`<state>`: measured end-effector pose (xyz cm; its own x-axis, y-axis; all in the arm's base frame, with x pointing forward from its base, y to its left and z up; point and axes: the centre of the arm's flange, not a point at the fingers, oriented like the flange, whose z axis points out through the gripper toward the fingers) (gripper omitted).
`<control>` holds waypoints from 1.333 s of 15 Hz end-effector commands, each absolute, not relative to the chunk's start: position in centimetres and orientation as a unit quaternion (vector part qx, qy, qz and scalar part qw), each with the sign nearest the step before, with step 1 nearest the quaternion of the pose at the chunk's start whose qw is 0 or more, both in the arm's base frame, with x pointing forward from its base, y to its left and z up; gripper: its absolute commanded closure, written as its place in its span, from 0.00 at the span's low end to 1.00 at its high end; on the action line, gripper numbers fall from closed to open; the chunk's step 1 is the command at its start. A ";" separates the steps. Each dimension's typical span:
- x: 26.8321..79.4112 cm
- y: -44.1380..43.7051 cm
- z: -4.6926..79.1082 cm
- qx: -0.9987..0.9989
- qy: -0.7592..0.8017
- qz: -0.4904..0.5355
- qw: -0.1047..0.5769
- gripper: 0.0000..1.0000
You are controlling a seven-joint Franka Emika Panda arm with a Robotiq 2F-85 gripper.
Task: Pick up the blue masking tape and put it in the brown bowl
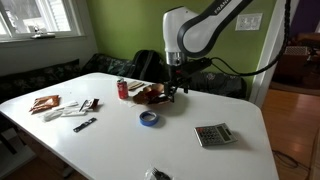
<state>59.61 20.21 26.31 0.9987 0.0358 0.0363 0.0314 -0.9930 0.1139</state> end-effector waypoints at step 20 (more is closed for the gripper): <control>68.5 25.4 14.1 0.974 -0.225 0.018 0.005 0.12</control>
<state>66.94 24.89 15.60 0.9093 -0.4126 0.0548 -0.4128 -0.9108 -0.0065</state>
